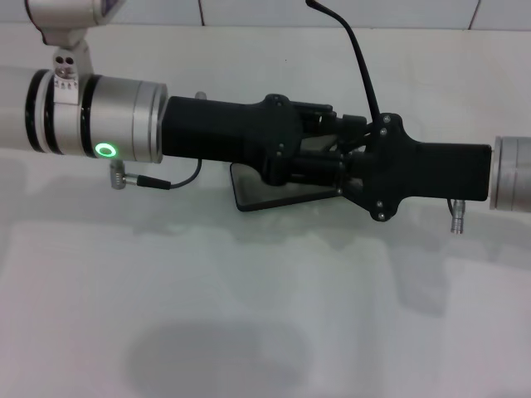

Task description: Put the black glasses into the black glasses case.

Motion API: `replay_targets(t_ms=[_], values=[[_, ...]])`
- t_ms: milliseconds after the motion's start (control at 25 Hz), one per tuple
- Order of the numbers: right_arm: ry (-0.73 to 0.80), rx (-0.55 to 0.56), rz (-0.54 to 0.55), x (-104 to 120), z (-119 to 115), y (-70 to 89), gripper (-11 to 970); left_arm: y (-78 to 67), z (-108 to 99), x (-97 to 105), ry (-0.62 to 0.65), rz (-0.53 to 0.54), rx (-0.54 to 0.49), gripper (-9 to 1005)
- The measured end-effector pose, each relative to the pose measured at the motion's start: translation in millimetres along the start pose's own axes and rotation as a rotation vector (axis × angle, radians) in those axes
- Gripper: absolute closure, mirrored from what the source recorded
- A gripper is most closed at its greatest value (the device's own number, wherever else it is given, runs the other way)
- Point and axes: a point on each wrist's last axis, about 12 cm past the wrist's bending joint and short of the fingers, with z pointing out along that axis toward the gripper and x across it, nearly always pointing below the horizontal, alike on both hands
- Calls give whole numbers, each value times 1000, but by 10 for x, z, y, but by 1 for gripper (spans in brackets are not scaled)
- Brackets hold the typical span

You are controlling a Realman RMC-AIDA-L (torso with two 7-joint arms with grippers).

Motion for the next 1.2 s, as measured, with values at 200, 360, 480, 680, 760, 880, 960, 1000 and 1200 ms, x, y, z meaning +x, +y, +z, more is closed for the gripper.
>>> replay_targets(t_ms=[200,360,480,680,760,880,960,1000,1200], values=[[3,1,-16,9,-15,23,860,8,-22,-34,-16,3,-5,361],[-2,0,-28,-5,-13,14,860,11,-21,-7,8,-2,-8,361],[-5,-1,-34,-15,-9,3,859,7,0,13,25,-4,-3,361],[-7,-1,-37,-19,-6,-2,859,9,12,23,38,-2,-2,361],[-6,-1,-37,-18,-9,1,859,11,-6,17,29,5,-6,361],[-6,-6,-34,-10,-45,21,859,12,-98,-4,-8,20,-28,361],[-25,-18,-31,-25,-88,56,859,17,-206,4,-45,23,-66,361],[-40,-25,-31,-39,-116,78,859,20,-262,18,-63,25,-89,361],[-210,-99,-40,-220,-252,185,859,91,-387,109,-94,40,-213,362]])
